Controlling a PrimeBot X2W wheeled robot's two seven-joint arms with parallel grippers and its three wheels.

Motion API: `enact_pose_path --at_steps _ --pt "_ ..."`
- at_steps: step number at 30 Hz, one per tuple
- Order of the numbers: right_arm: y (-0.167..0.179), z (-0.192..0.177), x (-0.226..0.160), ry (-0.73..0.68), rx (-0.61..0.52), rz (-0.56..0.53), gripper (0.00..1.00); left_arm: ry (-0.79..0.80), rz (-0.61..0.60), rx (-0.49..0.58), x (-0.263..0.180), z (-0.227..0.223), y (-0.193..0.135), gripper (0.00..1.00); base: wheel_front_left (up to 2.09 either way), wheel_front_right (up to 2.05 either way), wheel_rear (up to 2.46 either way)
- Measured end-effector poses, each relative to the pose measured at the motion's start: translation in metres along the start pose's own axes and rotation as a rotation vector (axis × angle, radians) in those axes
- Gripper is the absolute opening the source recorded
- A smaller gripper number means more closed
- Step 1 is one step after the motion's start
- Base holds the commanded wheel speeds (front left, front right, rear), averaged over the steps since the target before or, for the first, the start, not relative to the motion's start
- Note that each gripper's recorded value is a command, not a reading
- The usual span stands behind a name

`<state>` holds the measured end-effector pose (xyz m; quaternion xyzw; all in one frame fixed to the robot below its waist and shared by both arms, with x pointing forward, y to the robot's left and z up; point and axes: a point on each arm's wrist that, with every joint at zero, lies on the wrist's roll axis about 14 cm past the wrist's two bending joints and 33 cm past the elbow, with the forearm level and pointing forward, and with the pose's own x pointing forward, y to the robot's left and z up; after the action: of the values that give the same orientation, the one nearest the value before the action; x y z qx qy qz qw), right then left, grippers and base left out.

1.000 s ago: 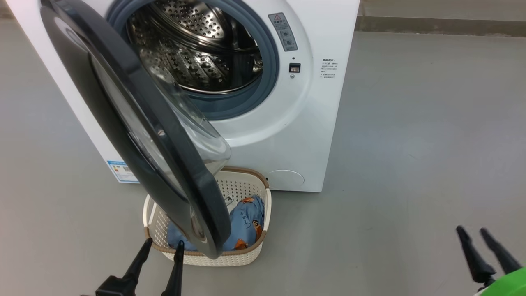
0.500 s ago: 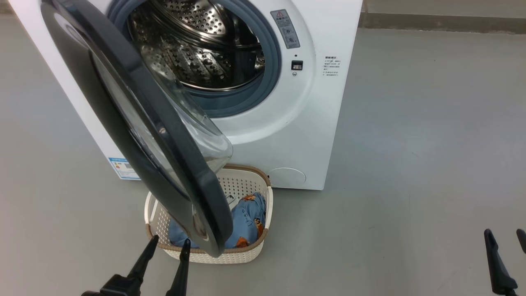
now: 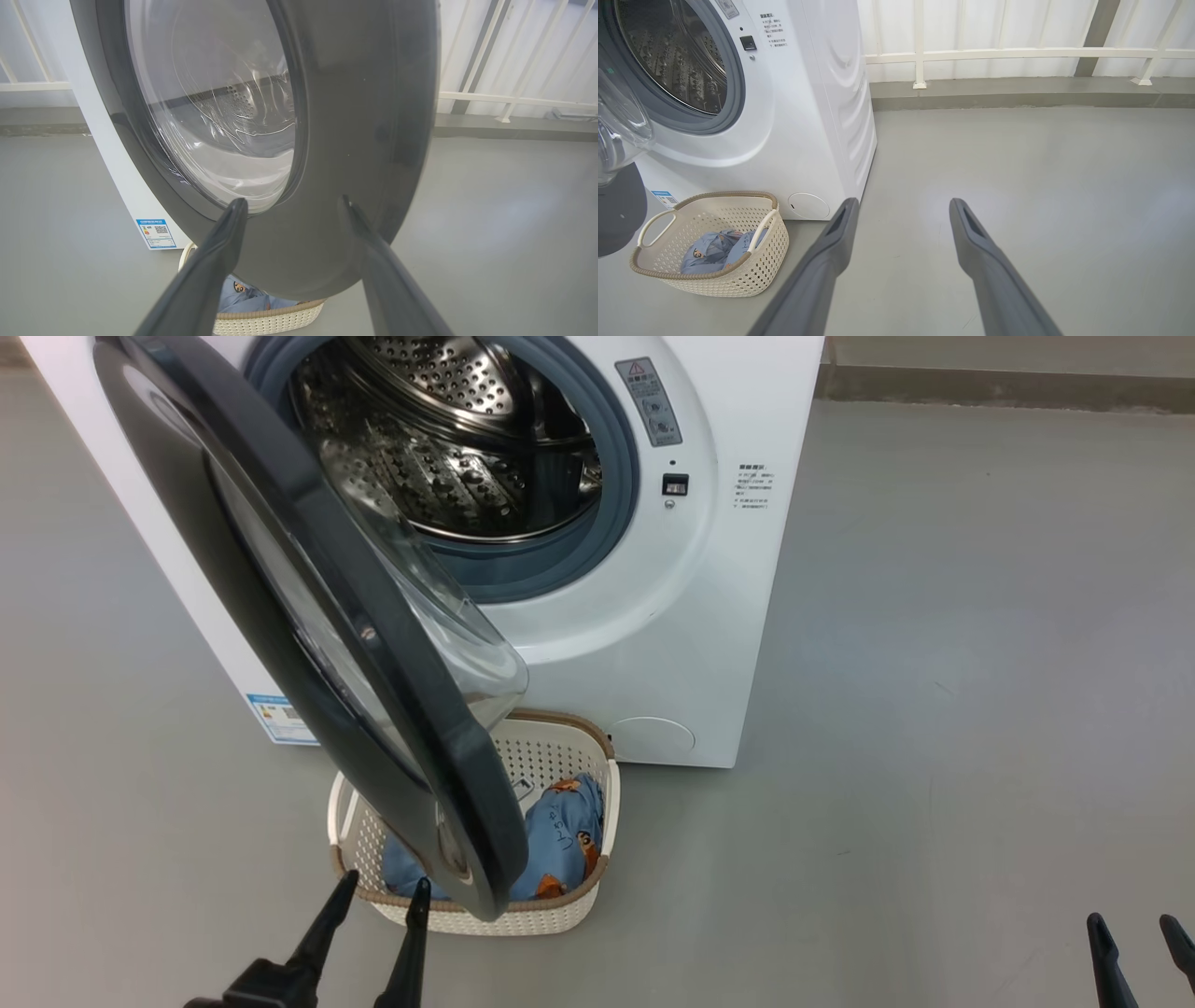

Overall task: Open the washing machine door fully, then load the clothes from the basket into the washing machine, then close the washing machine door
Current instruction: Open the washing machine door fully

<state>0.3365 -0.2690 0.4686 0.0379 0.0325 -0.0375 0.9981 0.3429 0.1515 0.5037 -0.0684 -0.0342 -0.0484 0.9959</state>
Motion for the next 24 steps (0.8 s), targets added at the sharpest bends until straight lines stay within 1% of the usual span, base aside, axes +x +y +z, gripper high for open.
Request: enact_pose_path --at_steps 1,2,3,5,7,11,13,16,18,20,21,24 --pt "0.000 0.000 0.000 0.000 0.000 -0.001 1.00 -0.001 0.003 -0.011 0.000 0.000 0.000 1.00 0.00 0.00 0.00" --pt "0.000 0.000 0.000 0.000 0.000 -0.001 1.00 -0.004 0.010 -0.030 0.000 0.001 0.002 0.42 0.00 0.00 0.00" --pt "0.000 0.000 0.000 0.000 0.000 -0.001 1.00 -0.010 0.021 -0.049 0.001 0.002 0.005 0.00 0.00 0.00 0.00" --pt "0.000 0.000 0.000 0.001 -0.013 0.003 1.00 -0.033 0.047 -0.064 0.002 0.009 0.013 0.00 0.00 0.00 0.00" --pt "0.001 0.000 0.000 0.001 -0.017 0.005 1.00 -0.098 0.082 -0.070 0.008 0.030 0.023 0.00 0.00 0.00 0.00" --pt "0.002 0.002 0.001 -0.005 -0.017 0.009 1.00 -0.310 0.107 -0.085 0.020 0.098 0.032 0.00 0.00 0.00 0.00" --pt "0.003 0.004 0.002 -0.012 -0.018 0.012 1.00 -0.419 0.086 -0.093 0.020 0.133 0.024 0.00 0.00 0.00 0.00" --pt "0.004 0.005 0.003 -0.015 -0.018 0.014 1.00 -0.549 -0.005 -0.085 0.018 0.175 -0.004 0.00 0.00 0.00 0.00" --pt "0.004 0.005 0.003 -0.015 -0.019 0.016 1.00 -0.595 -0.084 -0.081 0.015 0.189 -0.030 0.00 0.00 0.00 0.00" --pt "0.005 0.005 0.004 -0.014 -0.019 0.017 1.00 -0.602 -0.163 -0.089 0.015 0.192 -0.056 0.00 0.00 0.00 0.00" --pt "0.005 0.005 0.004 -0.014 -0.019 0.017 1.00 -0.602 -0.163 -0.089 0.015 0.192 -0.056 0.00 0.00 0.00 0.00" --pt "0.004 0.004 0.004 -0.011 -0.020 0.016 1.00 -0.560 -0.270 -0.120 0.015 0.180 -0.090 0.00 0.00 0.00 0.00"
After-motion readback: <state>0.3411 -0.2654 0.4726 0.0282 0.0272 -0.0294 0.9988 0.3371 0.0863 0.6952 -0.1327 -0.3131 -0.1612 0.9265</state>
